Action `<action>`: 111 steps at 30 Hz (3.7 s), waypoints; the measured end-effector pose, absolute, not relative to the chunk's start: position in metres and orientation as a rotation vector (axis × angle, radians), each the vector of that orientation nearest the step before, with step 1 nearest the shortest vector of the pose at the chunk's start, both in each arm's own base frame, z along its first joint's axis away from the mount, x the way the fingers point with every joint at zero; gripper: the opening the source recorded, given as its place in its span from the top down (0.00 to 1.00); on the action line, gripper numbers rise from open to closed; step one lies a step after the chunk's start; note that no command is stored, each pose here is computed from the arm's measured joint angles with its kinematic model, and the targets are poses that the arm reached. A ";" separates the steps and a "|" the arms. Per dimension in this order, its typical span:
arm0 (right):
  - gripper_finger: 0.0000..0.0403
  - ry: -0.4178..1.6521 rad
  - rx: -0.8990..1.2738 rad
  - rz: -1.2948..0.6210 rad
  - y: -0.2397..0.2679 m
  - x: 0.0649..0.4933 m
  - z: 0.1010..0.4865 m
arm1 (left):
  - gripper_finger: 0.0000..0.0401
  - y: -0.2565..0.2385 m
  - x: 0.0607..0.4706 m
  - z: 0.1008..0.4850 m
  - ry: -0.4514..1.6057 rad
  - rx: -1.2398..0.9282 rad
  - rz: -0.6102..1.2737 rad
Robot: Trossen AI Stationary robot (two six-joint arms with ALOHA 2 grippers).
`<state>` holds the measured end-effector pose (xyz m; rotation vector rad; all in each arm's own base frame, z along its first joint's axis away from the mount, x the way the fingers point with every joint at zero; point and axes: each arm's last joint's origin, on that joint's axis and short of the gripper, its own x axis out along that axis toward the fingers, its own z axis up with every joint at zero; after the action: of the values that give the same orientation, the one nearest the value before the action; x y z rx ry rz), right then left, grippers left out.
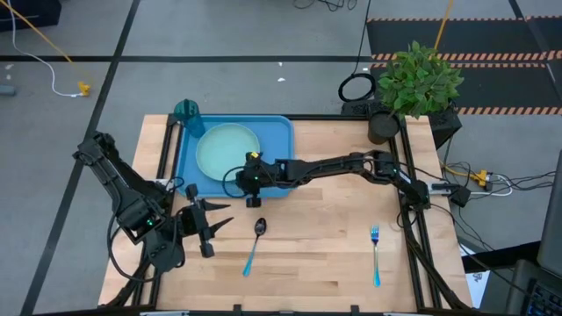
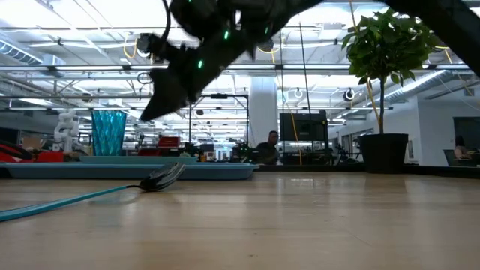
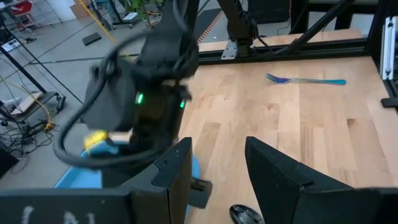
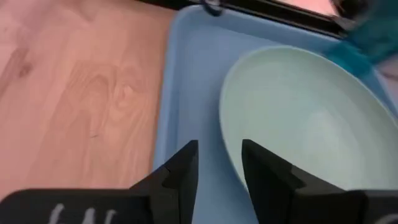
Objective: Pick and place plate/cup/fork/spoon on tray
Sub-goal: Put the fork on the blue tray
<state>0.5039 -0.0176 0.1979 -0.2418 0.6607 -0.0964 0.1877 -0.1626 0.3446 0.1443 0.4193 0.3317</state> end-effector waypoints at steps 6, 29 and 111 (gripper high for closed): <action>0.71 0.759 -0.181 -0.271 0.022 0.476 0.233 | 0.62 -0.166 0.190 0.348 0.392 0.105 0.318; 0.71 1.144 0.118 -0.535 0.194 0.319 0.273 | 0.62 -0.173 0.189 0.347 0.380 0.057 0.290; 1.00 0.762 0.522 -0.414 0.150 0.276 0.174 | 0.62 -0.165 0.198 0.340 0.424 0.001 0.291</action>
<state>0.2756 0.1496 0.1745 0.5219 0.7617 -0.4136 0.1982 -0.1648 0.3400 0.0011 0.4244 0.2910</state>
